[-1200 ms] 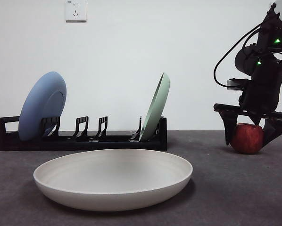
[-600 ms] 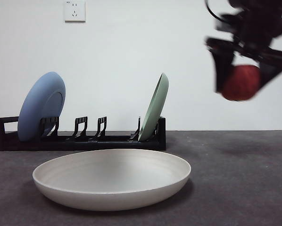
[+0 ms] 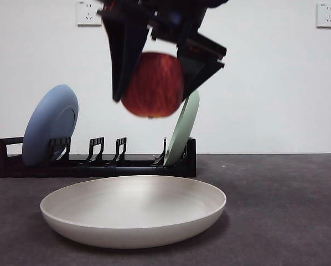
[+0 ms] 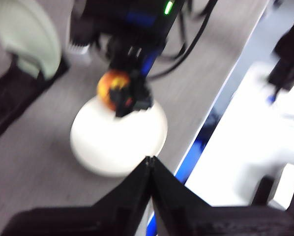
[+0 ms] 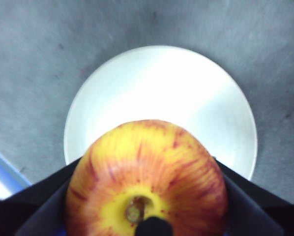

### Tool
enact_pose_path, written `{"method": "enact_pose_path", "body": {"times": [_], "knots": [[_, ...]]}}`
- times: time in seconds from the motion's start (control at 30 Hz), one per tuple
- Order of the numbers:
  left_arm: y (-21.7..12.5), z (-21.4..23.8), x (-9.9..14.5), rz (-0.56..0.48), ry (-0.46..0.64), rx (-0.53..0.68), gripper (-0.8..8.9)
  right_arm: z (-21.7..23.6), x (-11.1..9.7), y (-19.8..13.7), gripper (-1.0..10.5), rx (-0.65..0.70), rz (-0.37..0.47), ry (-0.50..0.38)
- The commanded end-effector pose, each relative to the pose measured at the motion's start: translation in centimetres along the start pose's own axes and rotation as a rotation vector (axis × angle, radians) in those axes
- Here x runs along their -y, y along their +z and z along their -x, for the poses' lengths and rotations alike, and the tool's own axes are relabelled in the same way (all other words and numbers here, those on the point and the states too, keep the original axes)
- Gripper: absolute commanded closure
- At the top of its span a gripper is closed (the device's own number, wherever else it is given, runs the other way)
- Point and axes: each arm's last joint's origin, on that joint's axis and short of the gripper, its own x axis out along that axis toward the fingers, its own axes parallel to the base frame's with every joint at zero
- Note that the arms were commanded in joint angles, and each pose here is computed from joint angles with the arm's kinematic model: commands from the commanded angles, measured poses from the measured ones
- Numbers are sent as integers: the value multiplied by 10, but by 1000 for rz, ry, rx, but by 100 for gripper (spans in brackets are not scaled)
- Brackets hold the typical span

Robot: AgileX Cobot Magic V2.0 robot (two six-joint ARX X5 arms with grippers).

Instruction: Take the yellow plate from the plate rack,put the plate on the table,take the apple from the table,put the apple in the plate

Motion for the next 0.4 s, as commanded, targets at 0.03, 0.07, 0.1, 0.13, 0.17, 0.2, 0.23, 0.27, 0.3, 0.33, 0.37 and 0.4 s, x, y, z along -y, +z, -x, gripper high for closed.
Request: {"method": "enact_pose_path", "body": {"times": [0.03,0.07,0.1,0.13,0.17,0.2,0.23,0.27,0.3,0.33,0.37,0.4], "knots": [[-1,3,0,26,-10,20,818,-16,-8,1,957,-10,-3,5],[-2,4,-1,31,-13,25,819,-25,-10,2,957,-20,0,5],[-3,6,-1,32,-14,30,821,-34,-11,3,957,-28,0,3],[-3,7,-1,28,-12,34,821,-44,-11,3,957,-35,0,2],[-5,9,-2,20,-7,40,821,-54,-11,4,957,-45,0,0],[-6,8,-2,6,-7,39,821,-61,-11,4,957,-49,1,-1],[-9,7,-2,4,-6,34,821,-68,-11,5,957,-51,1,-1],[-10,6,-2,2,-5,27,821,-71,-11,5,957,-52,1,-2],[-12,3,-2,0,-3,17,821,-74,-11,5,957,-52,4,-2],[-15,0,-2,-3,-2,5,821,-77,-11,6,957,-51,10,-4],[-18,-3,-2,-8,0,-8,821,-79,-11,6,957,-49,13,-5],[-22,-7,-1,-14,4,-24,821,-81,-12,6,957,-45,16,-4]]}}
